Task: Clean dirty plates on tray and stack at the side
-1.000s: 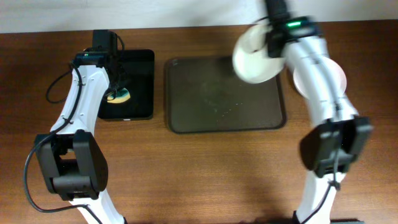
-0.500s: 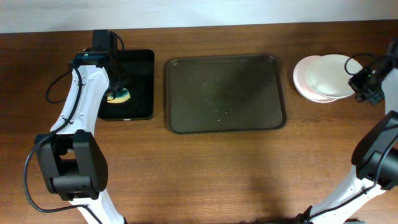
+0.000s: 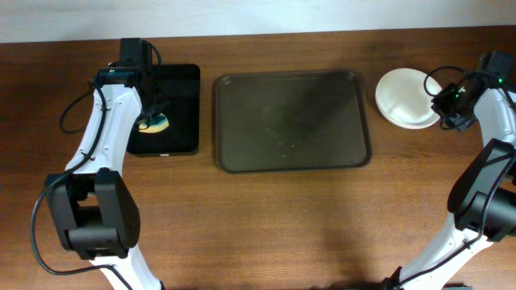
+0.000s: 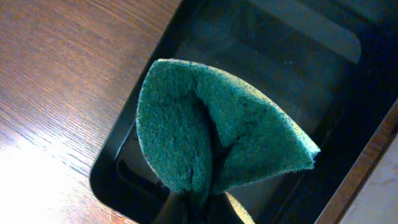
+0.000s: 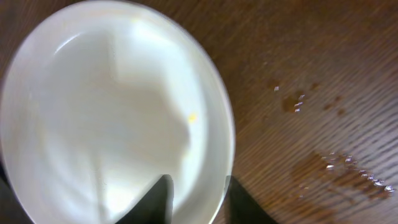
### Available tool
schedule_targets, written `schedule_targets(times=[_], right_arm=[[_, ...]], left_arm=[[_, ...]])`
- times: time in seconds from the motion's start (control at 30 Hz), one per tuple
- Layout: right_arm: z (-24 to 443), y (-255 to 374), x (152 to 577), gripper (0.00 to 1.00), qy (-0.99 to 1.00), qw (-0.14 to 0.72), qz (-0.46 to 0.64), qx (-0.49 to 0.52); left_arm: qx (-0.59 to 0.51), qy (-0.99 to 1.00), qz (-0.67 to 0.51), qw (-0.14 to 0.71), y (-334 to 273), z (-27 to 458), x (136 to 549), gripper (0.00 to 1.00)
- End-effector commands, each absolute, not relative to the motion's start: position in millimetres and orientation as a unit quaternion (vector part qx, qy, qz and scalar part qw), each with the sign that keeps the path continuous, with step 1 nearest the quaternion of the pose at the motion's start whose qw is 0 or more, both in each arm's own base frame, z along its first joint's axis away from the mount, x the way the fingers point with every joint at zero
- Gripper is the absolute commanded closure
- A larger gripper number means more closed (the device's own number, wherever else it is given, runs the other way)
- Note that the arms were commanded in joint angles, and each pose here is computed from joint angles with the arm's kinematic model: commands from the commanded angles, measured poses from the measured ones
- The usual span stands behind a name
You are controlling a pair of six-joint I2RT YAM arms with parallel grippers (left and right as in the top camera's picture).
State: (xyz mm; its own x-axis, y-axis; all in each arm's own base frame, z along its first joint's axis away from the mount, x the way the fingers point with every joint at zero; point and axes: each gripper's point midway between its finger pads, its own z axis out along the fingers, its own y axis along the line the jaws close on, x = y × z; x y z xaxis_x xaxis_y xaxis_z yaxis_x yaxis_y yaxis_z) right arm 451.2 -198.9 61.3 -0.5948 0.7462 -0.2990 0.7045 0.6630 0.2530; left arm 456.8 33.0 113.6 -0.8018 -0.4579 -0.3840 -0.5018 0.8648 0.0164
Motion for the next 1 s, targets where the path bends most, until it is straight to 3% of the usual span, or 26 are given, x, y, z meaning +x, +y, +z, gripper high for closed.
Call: schedule_targets(times=[0.0,0.13,0.37,0.47,0.57,0.97], right_arm=[[71.0,-197.4,447.1,0.51,0.891,0.194,0.048,0.408],[84.0,-185.5,445.7,0.3,0.894,0.194,0.076,0.397],[187.4,-173.2,435.8,0.08,0.878,0.289,0.074,0.374],[237.7,-155.1,427.0,0.05,0.874,0.338,0.064,0.342],[258.5,-120.2,421.0,0.04,0.886,0.347,0.071,0.298],[256.2,-33.1,429.0,0.04,0.921,0.329,0.092,0.188]], left_arm=[[-0.246,0.949,0.062,0.186,33.8,111.9,457.0,1.0],[-0.247,0.947,0.059,0.195,33.7,113.3,461.3,1.0],[-0.247,0.944,0.047,0.215,31.2,116.9,471.7,1.0],[-0.248,0.938,0.04,0.238,31.0,121.6,483.0,1.0],[-0.236,0.938,0.034,0.251,29.1,114.5,495.7,1.0],[-0.162,0.96,-0.049,0.224,-6.0,44.0,524.7,1.0]])
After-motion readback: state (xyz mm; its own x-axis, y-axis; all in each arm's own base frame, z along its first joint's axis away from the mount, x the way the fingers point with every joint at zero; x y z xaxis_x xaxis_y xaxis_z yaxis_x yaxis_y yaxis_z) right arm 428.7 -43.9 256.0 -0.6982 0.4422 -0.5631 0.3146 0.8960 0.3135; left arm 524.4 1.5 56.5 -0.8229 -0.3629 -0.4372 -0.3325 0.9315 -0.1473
